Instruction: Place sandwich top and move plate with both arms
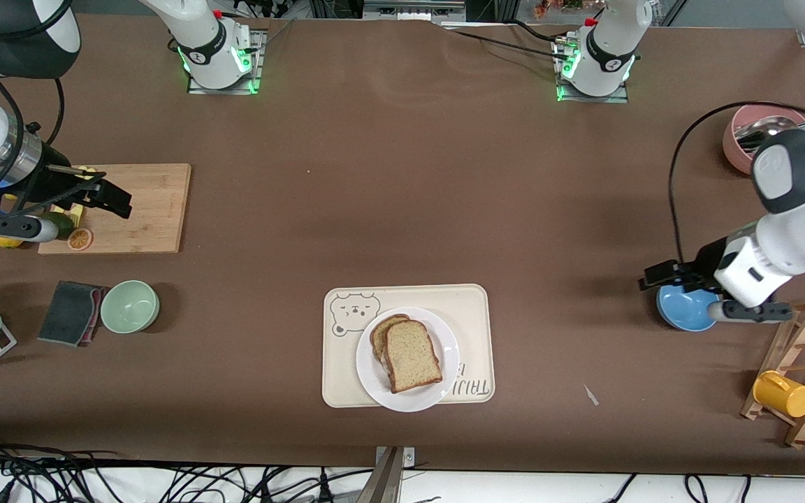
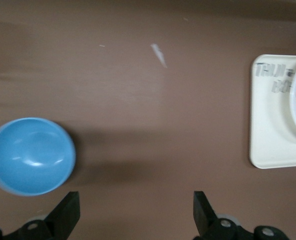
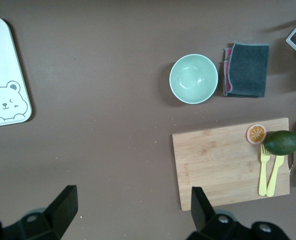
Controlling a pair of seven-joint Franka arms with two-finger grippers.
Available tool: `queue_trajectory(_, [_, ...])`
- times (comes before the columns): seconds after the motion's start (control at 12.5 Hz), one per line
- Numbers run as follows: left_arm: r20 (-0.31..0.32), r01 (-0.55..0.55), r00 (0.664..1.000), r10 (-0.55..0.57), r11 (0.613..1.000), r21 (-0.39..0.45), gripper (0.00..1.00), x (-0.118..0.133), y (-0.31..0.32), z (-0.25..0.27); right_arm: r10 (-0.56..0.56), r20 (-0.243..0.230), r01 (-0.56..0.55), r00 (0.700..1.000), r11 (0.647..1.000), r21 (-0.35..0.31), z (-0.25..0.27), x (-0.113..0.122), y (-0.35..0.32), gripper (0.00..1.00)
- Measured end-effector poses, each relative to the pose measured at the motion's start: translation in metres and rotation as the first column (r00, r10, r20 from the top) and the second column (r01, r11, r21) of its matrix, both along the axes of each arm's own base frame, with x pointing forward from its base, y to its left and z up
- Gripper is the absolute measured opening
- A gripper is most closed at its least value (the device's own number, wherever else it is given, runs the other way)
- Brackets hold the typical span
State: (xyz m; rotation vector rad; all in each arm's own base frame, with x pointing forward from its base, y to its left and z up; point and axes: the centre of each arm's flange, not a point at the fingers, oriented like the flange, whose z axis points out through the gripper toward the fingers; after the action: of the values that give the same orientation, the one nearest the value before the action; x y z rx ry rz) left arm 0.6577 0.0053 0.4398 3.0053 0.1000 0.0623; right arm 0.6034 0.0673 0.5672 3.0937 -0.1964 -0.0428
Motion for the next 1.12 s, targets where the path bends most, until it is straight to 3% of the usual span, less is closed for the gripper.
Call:
queue_trajectory(0.24, [0.033,-0.076,0.997,0.075,0.996,0.045,1.0,-0.01,0.008,0.038,0.0,-0.001,0.0,1.0,1.0,0.001,0.0,0.0,0.0,1.0])
queue_trajectory(0.64, [-0.013,-0.12,0.993,0.121,0.99,0.068,1.0,-0.028,0.028,0.071,0.0,-0.003,0.0,1.0,1.0,0.001,0.0,0.0,0.0,1.0])
queue_trajectory(1.12, [-0.006,-0.171,0.985,0.172,0.981,0.095,1.0,-0.036,0.054,0.097,0.0,-0.003,0.0,1.0,1.0,0.001,0.0,0.0,0.0,1.0])
